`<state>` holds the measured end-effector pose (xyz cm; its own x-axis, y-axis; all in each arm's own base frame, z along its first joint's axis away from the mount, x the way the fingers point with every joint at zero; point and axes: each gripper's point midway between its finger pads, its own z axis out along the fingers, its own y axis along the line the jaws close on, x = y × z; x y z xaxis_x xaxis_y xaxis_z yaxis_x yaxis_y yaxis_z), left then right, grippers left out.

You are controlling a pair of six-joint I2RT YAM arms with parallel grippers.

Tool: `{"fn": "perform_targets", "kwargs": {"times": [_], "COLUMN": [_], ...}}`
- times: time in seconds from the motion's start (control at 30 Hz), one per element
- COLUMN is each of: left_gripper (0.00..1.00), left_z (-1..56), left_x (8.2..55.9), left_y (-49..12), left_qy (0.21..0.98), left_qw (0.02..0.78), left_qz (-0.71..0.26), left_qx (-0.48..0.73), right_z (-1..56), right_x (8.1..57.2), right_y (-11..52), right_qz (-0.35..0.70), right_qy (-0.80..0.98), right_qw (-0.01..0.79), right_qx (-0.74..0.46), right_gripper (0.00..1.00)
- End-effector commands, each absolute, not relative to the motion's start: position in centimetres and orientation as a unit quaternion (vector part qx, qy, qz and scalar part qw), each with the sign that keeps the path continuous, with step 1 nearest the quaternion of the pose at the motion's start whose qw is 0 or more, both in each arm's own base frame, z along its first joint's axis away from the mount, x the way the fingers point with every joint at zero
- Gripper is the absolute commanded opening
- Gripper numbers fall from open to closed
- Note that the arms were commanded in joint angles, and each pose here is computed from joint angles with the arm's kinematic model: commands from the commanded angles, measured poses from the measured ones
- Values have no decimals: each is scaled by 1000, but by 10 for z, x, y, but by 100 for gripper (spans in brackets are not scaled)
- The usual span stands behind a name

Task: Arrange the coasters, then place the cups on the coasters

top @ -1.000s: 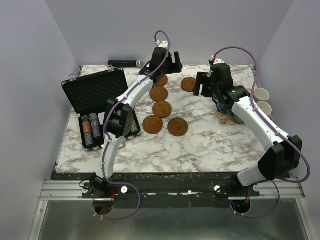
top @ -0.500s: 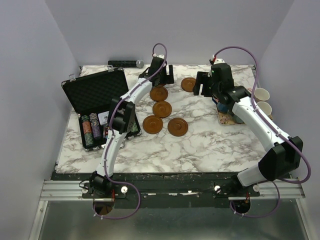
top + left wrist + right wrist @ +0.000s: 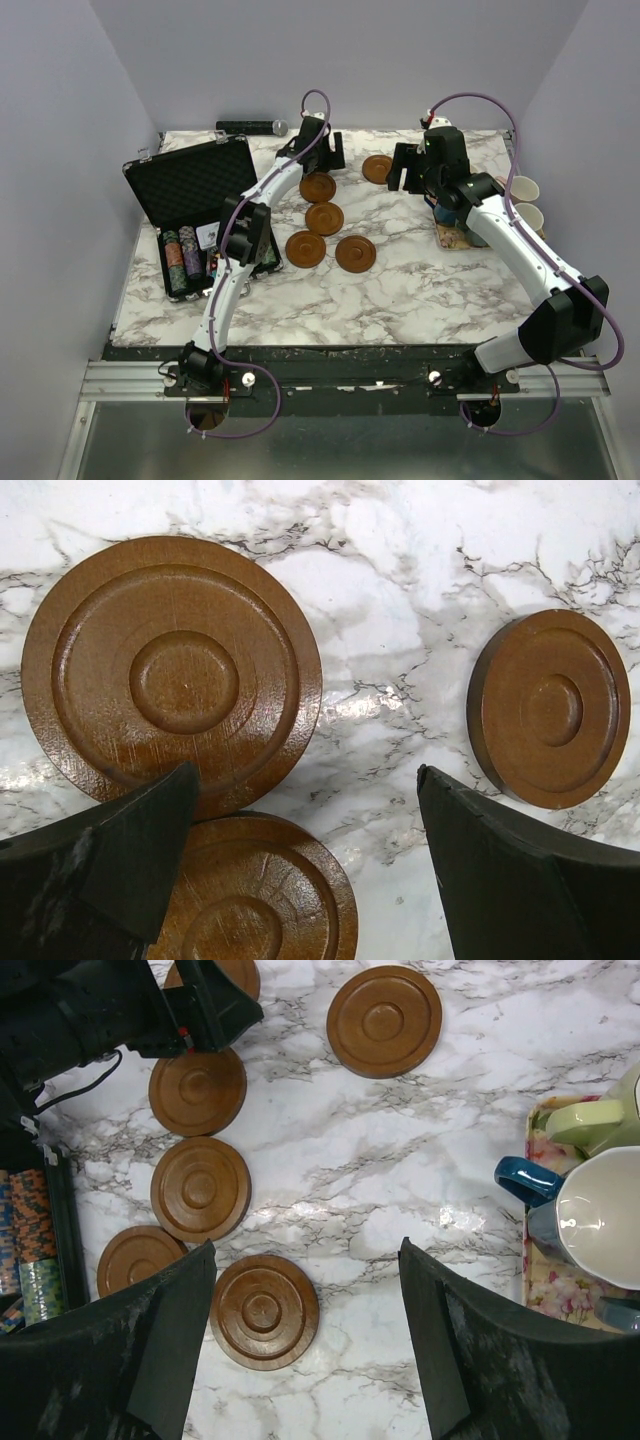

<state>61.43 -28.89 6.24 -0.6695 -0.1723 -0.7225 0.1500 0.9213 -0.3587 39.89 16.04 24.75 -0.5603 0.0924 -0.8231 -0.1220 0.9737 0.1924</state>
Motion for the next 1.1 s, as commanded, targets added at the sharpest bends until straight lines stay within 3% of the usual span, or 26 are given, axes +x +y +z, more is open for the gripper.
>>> {"fn": "perform_targets", "kwargs": {"times": [0.0, 0.2, 0.43, 0.93, 1.07], "left_gripper": [99, 98, 80, 77, 77], "left_z": [49, 40, 23, 7, 20], "left_x": [610, 594, 558, 482, 478], "left_y": [-290, -296, -311, -344, -344], "left_qy": [900, 909, 922, 931, 925], "left_qw": [385, 356, 314, 247, 262], "left_qz": [-205, -218, -225, -244, -245], "left_qx": [-8, 1, 33, 116, 124], "right_z": [253, 250, 247, 240, 239], "right_x": [395, 394, 397, 399, 400], "right_y": [164, 166, 171, 174, 174], "right_qz": [130, 135, 142, 147, 148], "right_qy": [870, 873, 874, 877, 876], "right_qw": [475, 469, 464, 458, 458], "right_qx": [-9, -10, -11, -13, -12], "right_gripper": [81, 81, 81, 81, 81]}}
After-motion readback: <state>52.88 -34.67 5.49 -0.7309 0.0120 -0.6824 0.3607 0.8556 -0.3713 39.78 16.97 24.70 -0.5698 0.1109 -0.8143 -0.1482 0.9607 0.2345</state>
